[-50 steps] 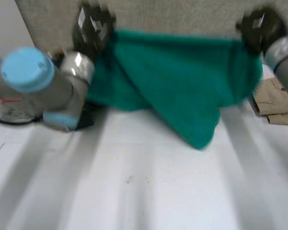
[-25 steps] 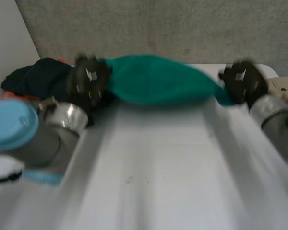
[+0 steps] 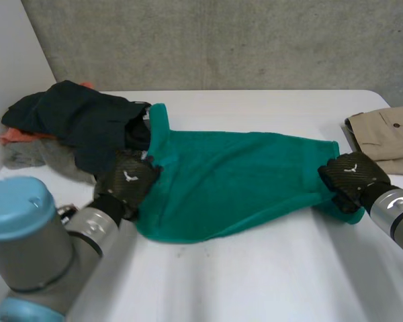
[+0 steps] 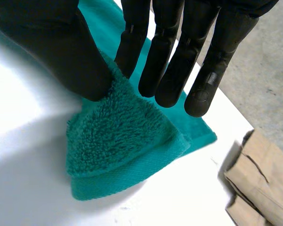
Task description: Fold the laundry.
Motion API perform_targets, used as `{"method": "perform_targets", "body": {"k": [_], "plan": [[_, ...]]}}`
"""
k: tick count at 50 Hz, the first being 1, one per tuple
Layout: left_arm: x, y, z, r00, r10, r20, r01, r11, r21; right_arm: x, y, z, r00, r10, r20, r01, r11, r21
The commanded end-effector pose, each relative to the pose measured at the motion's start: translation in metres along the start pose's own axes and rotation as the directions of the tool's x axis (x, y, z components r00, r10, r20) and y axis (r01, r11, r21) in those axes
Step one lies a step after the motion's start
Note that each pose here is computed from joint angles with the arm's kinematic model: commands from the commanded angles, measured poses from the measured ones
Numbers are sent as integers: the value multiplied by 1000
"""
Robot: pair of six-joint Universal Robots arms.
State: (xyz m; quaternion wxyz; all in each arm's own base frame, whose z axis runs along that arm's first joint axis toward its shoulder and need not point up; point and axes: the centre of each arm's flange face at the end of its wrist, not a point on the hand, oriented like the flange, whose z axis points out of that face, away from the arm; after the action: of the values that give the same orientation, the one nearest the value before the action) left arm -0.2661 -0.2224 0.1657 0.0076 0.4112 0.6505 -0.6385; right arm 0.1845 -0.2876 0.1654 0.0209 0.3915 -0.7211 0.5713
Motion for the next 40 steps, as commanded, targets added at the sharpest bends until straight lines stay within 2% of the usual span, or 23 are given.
{"method": "perform_targets", "body": {"k": [1, 7, 13, 18, 22, 24, 40], "plan": [[-31, 24, 15, 994, -83, -71, 85, 996, 22, 5, 5, 4, 1000, 7, -10, -7, 1000, -12], [-29, 44, 19, 981, -108, -161, 112, 994, 15, 8, 7, 7, 1000, 14, -15, -14, 1000, -17], [-36, 50, 27, 982, -100, -161, 107, 994, 33, 8, 8, 7, 1000, 18, -14, -18, 1000, -18], [-32, 63, 39, 986, -23, -163, 32, 998, 53, 6, 12, 9, 1000, 23, -7, -24, 999, -30], [-29, 75, 48, 983, 94, -160, -85, 994, 66, 5, 12, 9, 1000, 23, -4, -23, 999, -34], [-27, 78, 50, 980, 119, -163, -109, 992, 65, 4, 13, 9, 1000, 24, -3, -24, 999, -35], [-27, 86, 73, 976, 144, -163, -133, 988, 77, 2, 15, 8, 1000, 25, 2, -24, 999, -44]]}}
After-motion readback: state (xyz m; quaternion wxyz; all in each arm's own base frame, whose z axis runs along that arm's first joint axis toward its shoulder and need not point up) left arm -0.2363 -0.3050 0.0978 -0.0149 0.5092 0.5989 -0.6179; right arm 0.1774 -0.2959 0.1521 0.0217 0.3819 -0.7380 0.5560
